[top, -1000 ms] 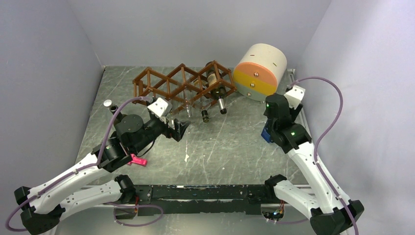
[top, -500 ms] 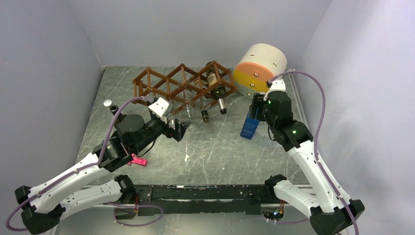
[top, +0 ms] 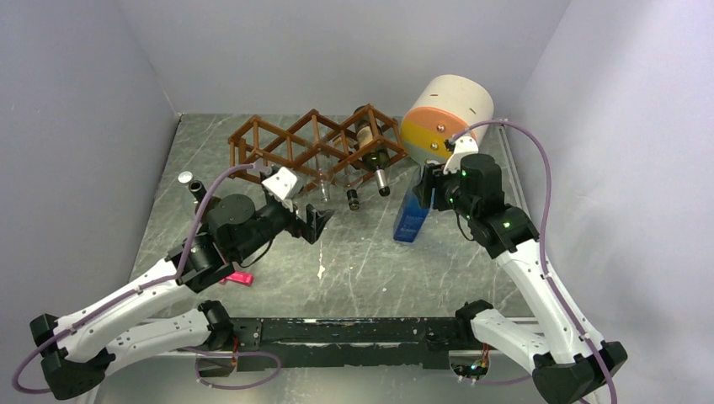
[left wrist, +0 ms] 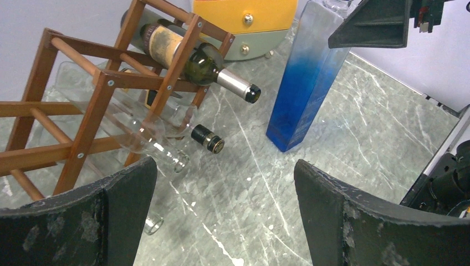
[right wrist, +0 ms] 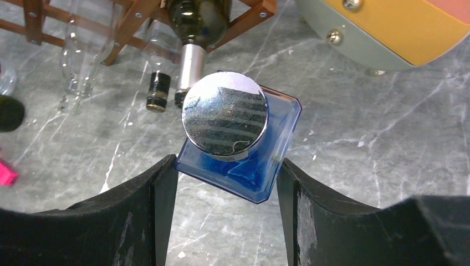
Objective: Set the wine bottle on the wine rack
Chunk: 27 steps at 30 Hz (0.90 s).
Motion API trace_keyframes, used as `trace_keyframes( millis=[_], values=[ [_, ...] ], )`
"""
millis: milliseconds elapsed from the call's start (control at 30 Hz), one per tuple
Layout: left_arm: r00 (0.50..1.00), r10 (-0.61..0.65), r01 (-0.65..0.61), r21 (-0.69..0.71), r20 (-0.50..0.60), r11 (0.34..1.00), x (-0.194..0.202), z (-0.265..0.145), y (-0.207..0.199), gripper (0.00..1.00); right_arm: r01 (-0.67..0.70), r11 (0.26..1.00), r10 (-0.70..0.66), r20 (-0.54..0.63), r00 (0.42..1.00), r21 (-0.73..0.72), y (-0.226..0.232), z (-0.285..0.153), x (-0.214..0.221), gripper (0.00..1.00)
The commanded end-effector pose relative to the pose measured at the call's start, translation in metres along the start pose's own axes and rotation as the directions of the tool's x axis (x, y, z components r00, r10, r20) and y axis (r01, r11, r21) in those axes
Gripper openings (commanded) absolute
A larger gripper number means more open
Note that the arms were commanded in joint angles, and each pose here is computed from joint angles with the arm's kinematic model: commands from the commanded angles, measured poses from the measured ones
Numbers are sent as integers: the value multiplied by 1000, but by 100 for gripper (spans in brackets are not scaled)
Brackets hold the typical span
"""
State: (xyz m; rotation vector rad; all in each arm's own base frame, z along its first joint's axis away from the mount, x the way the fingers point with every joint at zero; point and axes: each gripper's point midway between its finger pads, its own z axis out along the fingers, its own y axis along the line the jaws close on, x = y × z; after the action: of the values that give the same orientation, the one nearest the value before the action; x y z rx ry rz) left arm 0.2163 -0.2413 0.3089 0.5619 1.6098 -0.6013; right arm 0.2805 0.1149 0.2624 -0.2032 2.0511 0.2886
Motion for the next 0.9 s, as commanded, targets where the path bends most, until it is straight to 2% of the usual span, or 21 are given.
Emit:
trace_keyframes(
  millis=[0, 133, 300, 467, 600, 867],
  values=[
    [999, -49, 48, 75, 15, 996, 1, 10, -16, 98, 5, 991, 13, 136, 991, -132, 25, -22, -41, 31],
    [993, -116, 117, 132, -11, 984, 16, 24, -31, 98, 20, 982, 3, 124, 992, -186, 33, -28, -35, 31],
    [984, -177, 168, 211, 23, 963, 32, 46, -50, 98, 44, 966, -16, 108, 994, -257, 45, -33, -26, 31],
    [989, -132, 109, 284, 62, 953, 58, 69, -71, 98, 59, 950, -27, 105, 994, -307, 52, -37, -21, 32],
    [997, -70, 54, 308, 41, 950, 83, 93, -87, 98, 69, 939, -33, 109, 993, -337, 58, -42, -19, 32],
    [995, -91, 71, 395, 31, 916, 100, 115, -120, 98, 72, 915, -26, 120, 992, -396, 69, -48, -20, 31]
  ],
)
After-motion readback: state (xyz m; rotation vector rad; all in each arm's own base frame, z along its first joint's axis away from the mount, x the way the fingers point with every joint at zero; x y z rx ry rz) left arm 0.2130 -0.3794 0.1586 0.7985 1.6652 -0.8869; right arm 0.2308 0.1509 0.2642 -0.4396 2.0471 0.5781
